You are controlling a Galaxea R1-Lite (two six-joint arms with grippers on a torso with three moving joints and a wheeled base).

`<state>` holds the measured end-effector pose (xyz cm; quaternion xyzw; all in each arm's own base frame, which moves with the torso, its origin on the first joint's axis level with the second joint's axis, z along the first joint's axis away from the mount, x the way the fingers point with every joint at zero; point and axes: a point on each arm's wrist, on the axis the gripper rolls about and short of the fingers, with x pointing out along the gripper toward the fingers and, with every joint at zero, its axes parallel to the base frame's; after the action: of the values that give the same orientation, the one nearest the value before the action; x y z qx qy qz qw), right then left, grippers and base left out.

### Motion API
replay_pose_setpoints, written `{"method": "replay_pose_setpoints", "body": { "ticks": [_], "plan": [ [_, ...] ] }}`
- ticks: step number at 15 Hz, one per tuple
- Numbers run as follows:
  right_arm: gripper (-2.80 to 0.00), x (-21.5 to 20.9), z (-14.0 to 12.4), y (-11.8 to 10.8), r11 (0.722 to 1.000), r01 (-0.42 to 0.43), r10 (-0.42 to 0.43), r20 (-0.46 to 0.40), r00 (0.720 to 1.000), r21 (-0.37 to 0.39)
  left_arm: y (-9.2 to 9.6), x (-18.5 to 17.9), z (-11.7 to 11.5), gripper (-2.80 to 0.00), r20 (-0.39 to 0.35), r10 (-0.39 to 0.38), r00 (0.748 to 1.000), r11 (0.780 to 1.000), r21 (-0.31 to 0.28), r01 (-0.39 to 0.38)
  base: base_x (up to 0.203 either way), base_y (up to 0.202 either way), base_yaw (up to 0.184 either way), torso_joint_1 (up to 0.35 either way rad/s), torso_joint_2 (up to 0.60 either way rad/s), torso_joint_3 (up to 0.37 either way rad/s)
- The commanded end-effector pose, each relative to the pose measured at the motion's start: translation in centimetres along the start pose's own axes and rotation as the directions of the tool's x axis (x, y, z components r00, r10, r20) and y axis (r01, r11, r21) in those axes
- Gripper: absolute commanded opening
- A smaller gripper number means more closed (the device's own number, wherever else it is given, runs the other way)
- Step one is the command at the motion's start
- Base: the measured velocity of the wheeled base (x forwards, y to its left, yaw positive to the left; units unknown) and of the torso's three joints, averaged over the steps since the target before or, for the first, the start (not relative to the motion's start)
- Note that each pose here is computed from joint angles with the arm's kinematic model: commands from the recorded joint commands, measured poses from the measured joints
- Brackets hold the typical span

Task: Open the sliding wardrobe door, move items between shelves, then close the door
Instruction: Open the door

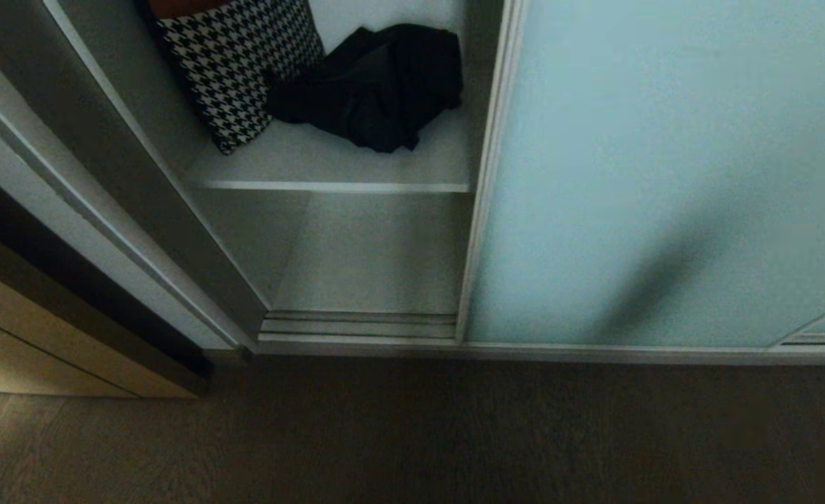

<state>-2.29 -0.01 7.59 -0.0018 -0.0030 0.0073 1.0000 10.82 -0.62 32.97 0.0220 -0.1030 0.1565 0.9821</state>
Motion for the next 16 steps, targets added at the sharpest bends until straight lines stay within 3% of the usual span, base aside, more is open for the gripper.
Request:
{"method": "replay_pose_setpoints", "body": {
  "ticks": [1, 3, 7, 8, 11, 13, 16],
  "plan": [
    [-2.8, 0.0, 0.0, 0.0, 1.0, -0.001, 0.001, 0.003, 1.0, -0.001, 3.0, -5.3, -1.7, -2.8, 0.052, 0.115, 0.992, 0.993, -0.005, -0.115, 0.0, 0.0, 0.0, 0.0, 0.0, 0.0],
    [-2.8, 0.0, 0.0, 0.0, 1.0, -0.001, 0.001, 0.003, 1.0, 0.001, 4.1, -8.3, -3.4, -2.8, 0.078, 0.173, 0.982, 0.985, -0.005, -0.173, 0.0, 0.0, 0.0, 0.0, 0.0, 0.0],
    [-2.8, 0.0, 0.0, 0.0, 1.0, -0.001, 0.001, 0.003, 1.0, 0.0, 4.8, -12.5, -10.4, -2.8, 0.03, 0.208, 0.978, 0.977, 0.041, -0.209, 0.0, 0.0, 0.0, 0.0, 0.0, 0.0],
    [-2.8, 0.0, 0.0, 0.0, 1.0, -0.001, 0.001, 0.003, 1.0, 0.0, 4.9, -13.5, -11.7, -2.8, 0.034, 0.182, 0.983, 0.982, 0.042, -0.184, 0.0, 0.0, 0.0, 0.0, 0.0, 0.0],
    [-2.8, 0.0, 0.0, 0.0, 1.0, -0.001, 0.001, 0.003, 1.0, 0.0, 4.4, -14.1, -16.6, -2.8, -0.041, 0.003, 0.999, 0.998, 0.06, 0.0, 0.0, 0.0, 0.0, 0.0, 0.0, 0.0],
    [-2.8, 0.0, 0.0, 0.0, 1.0, -0.001, 0.001, 0.003, 1.0, -0.001, 4.1, -14.9, -19.4, -2.8, -0.108, -0.155, 0.982, 0.986, 0.049, 0.161, 0.0, 0.0, 0.0, 0.0, 0.0, 0.0],
    [-2.8, 0.0, 0.0, 0.0, 1.0, -0.001, 0.001, 0.003, 1.0, 0.001, 4.4, -17.0, -21.6, -2.8, -0.156, -0.247, 0.956, 0.967, 0.029, 0.254, 0.0, 0.0, 0.0, 0.0, 0.0, 0.0]
  ]
}}
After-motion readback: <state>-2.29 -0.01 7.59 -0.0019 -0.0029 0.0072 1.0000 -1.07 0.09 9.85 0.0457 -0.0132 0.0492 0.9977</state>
